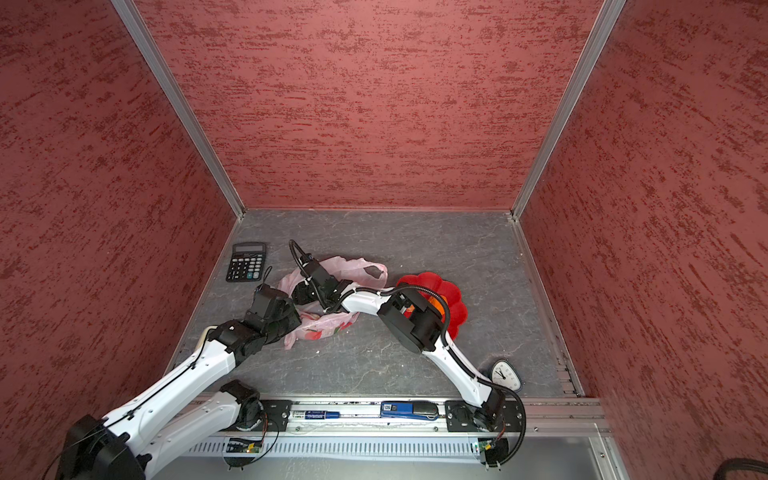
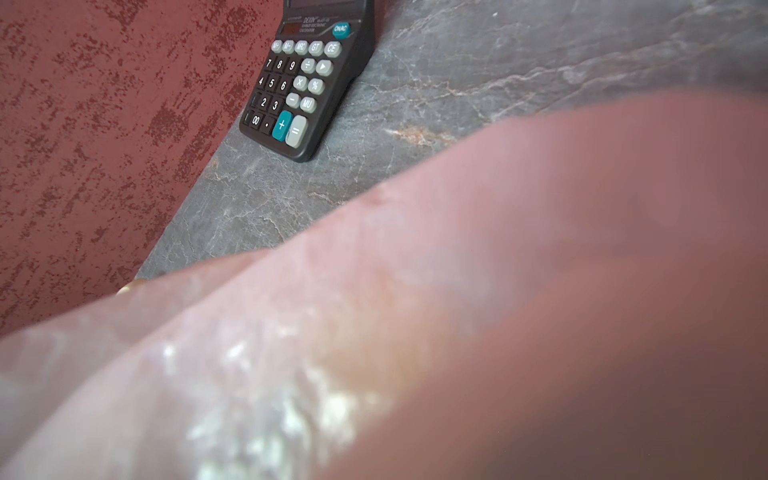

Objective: Take the fake fruits out of the plastic bag
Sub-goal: 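Close the right gripper on the yellow pepper inside the bag, then lift the yellow pepper out with the right gripper toward the red plate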

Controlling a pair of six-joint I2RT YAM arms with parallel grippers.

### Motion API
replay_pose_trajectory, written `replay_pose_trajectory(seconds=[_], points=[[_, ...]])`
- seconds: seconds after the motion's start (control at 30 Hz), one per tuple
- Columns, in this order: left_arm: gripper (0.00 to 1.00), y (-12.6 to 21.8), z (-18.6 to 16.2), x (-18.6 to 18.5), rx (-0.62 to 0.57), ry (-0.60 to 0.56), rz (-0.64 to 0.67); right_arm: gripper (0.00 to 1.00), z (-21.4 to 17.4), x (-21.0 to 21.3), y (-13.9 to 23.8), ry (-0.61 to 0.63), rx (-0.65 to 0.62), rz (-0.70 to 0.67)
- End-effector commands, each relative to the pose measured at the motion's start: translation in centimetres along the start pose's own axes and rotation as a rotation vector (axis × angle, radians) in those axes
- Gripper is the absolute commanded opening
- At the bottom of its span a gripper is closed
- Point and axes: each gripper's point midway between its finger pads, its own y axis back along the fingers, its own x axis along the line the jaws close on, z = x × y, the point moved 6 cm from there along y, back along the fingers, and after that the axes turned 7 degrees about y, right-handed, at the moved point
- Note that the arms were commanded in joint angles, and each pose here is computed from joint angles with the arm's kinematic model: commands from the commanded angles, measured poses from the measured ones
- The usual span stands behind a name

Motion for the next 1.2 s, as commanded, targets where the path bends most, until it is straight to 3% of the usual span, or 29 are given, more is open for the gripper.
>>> replay_pose_trajectory(seconds=[0.0, 0.43, 1.17], points=[[0.0, 0.0, 0.1, -0.2, -0.011, -0.008, -0.016, 0.59, 0.8, -0.7, 0.1, -0.016, -0.026, -0.033], [0.0, -0.2, 1.5, 0.3, -0.049, -0.014, -0.01, 0.31, 1.8, -1.0, 3.4, 0.008, -0.07, -0.061], [0.0, -1.7, 4.0, -1.5, -0.067, -0.016, -0.02, 0.25, 3.2, 1.0, 11.1, 0.048, -0.069, -0.007]])
